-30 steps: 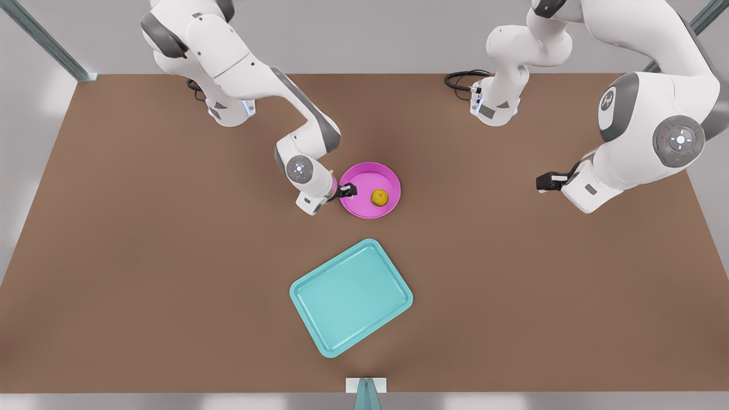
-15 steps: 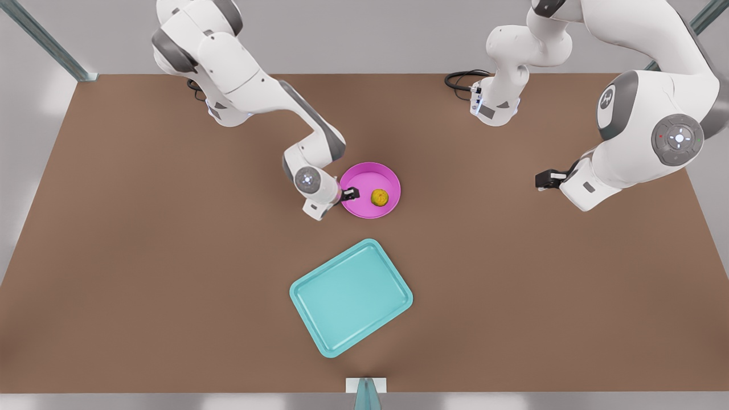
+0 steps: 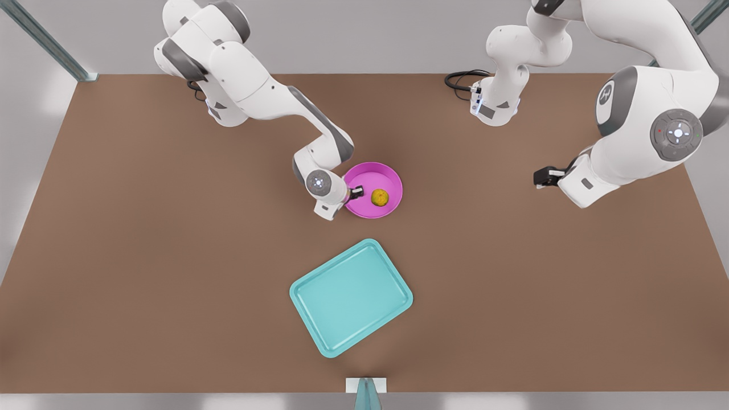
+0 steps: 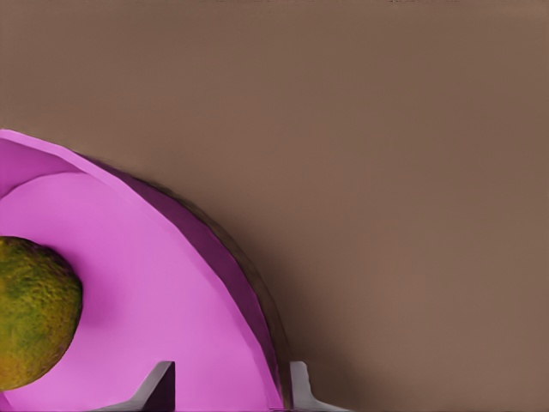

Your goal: Place the orange on the plate with the left arm and the plate on the tray with the right arm

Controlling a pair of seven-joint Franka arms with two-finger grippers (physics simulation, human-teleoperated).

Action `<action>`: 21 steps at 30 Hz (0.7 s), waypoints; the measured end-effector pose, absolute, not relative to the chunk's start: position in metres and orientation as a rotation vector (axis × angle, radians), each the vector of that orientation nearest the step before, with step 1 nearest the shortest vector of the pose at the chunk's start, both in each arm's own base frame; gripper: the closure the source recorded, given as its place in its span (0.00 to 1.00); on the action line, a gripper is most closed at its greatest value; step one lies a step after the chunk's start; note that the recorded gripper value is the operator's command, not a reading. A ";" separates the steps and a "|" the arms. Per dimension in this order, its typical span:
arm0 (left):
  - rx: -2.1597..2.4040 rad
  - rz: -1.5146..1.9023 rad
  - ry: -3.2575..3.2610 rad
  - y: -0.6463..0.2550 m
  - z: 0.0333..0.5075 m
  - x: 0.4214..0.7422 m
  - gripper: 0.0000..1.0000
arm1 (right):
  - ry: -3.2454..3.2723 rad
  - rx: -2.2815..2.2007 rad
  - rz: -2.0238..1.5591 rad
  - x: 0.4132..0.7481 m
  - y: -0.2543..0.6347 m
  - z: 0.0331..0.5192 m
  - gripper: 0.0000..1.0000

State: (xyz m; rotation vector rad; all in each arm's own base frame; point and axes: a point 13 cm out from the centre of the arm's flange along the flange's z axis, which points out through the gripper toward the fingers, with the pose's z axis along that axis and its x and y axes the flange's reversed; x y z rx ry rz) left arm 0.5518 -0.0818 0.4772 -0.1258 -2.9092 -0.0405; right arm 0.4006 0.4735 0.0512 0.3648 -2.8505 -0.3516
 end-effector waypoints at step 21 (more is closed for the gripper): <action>-0.127 -0.043 -2.910 -0.082 0.477 0.552 0.00 | -2.868 0.402 -0.510 0.451 0.512 0.149 0.79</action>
